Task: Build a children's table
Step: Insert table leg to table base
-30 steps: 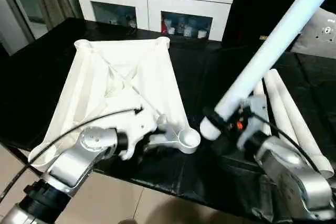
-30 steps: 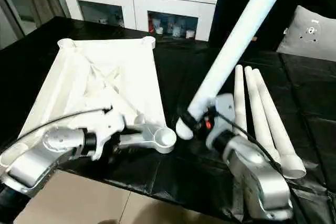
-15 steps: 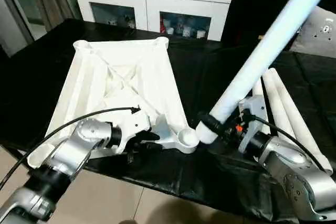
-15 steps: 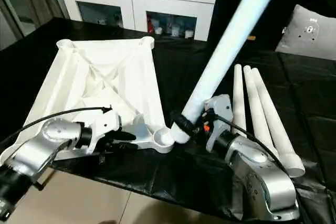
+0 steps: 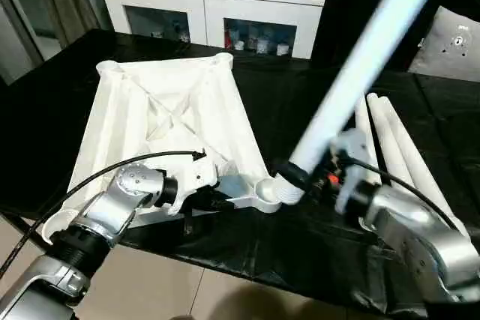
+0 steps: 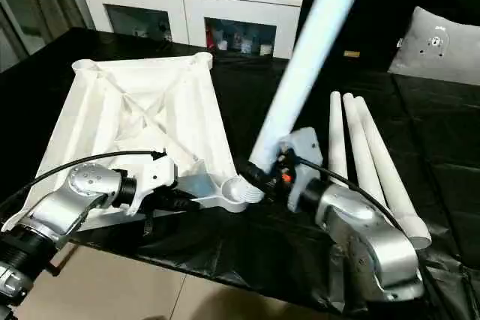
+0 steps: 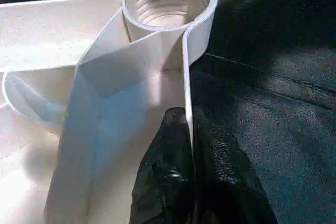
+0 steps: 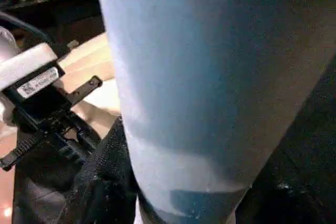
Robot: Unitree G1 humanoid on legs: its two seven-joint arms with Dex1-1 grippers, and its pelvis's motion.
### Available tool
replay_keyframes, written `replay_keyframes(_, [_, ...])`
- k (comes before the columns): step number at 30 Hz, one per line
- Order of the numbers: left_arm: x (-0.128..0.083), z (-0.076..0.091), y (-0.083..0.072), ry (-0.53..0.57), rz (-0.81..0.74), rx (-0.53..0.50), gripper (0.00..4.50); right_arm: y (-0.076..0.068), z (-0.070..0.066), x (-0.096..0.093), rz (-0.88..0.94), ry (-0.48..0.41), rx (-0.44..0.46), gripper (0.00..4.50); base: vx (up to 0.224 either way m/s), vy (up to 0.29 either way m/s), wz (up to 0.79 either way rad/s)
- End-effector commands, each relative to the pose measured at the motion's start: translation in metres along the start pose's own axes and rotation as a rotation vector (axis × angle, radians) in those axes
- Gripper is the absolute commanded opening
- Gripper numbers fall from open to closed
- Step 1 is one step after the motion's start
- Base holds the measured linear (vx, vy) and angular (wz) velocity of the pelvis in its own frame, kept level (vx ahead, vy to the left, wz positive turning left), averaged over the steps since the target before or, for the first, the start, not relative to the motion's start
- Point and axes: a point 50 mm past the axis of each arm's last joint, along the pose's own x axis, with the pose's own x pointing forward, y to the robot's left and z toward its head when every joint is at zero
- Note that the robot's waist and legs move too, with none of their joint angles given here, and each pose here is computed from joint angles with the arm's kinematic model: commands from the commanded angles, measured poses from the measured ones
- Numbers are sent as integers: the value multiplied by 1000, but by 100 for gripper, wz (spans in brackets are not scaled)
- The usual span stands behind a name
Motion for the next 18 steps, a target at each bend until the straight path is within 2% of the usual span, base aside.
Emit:
replay_keyframes(1, [7, 5, -8, -31, -44, 32, 2, 0, 1, 5, 30, 39, -22, 190, 0, 0, 0])
replay_keyframes(7, [12, 9, -16, -32, -134, 104, 0, -1, 0, 17, 89, 98, -30, 190, 0, 0, 0])
replay_keyframes(18, [10, 7, -10, -15, -106, 91, 0, -5, -10, 22, 108, 186, -28, 190, 0, 0, 0])
